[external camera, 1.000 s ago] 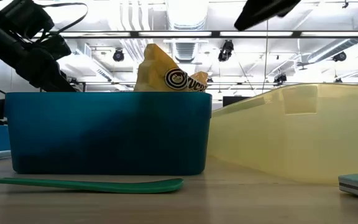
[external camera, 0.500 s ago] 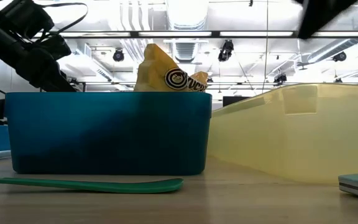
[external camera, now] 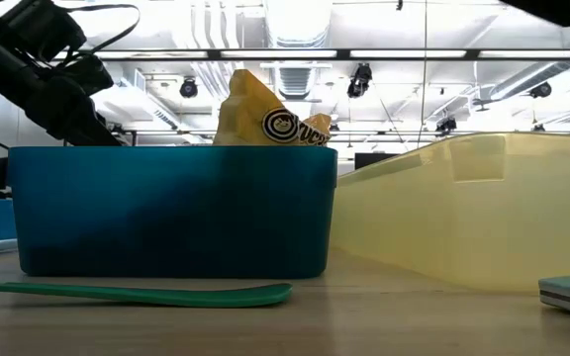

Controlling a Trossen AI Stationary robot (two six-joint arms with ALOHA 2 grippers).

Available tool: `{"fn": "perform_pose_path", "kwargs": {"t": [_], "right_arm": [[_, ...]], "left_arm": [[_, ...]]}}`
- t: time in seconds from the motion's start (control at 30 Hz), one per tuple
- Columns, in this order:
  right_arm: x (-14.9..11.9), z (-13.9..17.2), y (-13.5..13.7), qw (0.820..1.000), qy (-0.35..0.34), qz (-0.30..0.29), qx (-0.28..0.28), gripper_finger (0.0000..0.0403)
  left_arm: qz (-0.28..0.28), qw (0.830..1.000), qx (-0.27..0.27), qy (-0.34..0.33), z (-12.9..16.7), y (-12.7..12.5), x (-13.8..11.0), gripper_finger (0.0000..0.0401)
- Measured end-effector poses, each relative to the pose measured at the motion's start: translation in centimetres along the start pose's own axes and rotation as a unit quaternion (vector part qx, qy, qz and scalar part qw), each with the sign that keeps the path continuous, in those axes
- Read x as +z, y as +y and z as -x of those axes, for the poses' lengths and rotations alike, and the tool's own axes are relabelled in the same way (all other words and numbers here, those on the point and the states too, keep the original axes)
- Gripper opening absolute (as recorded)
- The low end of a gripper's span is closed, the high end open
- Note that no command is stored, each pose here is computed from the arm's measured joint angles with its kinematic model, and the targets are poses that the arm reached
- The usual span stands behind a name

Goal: Pick & Place Food Item
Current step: Put the black spice can into the black bin

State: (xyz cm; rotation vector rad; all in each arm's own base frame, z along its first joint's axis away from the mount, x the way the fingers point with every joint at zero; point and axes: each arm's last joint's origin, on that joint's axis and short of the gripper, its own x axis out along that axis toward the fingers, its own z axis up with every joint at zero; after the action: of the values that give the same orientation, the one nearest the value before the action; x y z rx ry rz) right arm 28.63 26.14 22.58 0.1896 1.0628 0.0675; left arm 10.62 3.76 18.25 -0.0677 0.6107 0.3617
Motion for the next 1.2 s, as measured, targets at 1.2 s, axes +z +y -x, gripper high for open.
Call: {"fn": "perform_pose_path", "kwargs": {"t": [1.2], "right_arm": [[-4.2,-3.3,-1.0,0.995,0.013,-0.094,0.000,0.0201]], "left_arm": [[0.000,1.000,0.000,0.000,0.0,0.0,0.0,0.0336]]}}
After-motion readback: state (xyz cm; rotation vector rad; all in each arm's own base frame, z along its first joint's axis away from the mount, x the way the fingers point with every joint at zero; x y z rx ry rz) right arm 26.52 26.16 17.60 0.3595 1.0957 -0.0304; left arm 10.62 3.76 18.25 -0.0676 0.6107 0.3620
